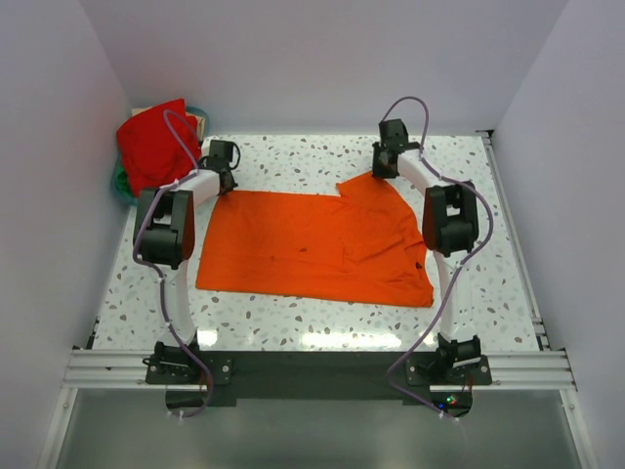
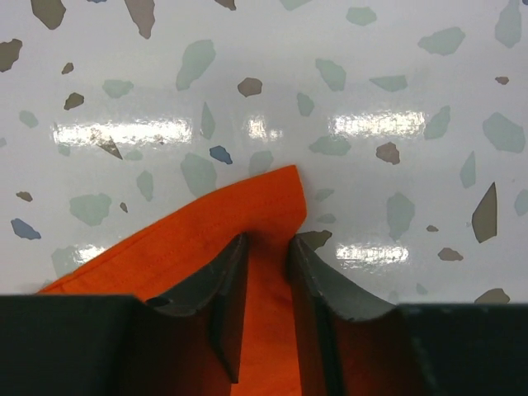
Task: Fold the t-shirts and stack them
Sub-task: Fold the tshirt
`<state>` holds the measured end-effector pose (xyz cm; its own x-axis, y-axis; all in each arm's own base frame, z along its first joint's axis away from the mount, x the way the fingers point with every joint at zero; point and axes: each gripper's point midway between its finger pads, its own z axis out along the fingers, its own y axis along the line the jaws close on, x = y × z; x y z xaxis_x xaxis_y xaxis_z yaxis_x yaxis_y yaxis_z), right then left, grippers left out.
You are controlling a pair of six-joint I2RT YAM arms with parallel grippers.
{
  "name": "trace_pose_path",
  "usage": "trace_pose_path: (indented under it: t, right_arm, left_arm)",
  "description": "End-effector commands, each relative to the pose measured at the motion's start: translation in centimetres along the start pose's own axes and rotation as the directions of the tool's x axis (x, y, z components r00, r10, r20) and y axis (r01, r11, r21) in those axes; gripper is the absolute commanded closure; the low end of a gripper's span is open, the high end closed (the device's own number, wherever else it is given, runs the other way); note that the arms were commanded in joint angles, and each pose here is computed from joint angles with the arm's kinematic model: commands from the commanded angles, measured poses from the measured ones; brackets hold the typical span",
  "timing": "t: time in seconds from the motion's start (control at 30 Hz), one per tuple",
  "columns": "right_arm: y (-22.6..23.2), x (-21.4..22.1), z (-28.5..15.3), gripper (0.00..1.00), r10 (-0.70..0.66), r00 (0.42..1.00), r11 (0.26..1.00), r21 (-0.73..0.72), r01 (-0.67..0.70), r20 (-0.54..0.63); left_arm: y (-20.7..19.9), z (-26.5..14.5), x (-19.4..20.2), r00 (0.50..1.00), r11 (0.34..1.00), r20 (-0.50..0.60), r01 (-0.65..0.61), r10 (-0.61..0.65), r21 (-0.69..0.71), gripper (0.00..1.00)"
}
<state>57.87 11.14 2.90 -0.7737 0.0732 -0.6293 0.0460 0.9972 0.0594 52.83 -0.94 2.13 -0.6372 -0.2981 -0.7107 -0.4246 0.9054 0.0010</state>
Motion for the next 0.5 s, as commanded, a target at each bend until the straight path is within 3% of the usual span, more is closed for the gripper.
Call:
trace_pose_path:
  t: [0.0, 0.13, 0.47]
  right_arm:
    - [0.2, -1.7, -0.2, 0.73, 0.006, 0.999, 1.000, 0.004, -0.007, 0.037]
    - [0.4, -3.5, -1.4, 0.86, 0.014, 0.996, 1.000, -0.009, -0.014, 0.088]
    - [0.5, -7.5, -5.8, 0.93, 0.033, 0.976, 0.999, -0.025, -0.028, 0.213]
  left_arm:
    - [-0.6, -0.3, -2.2, 0.997, 1.000, 0.070, 0.026, -0.027, 0.011, 1.00]
    - [-0.7, -0.6, -3.1, 0.995, 0.999, 0.092, 0.043, -0.044, 0.018, 1.00]
    - [-0.8, -2.3, -5.7, 0.985, 0.997, 0.156, 0.069, -0.074, 0.035, 1.00]
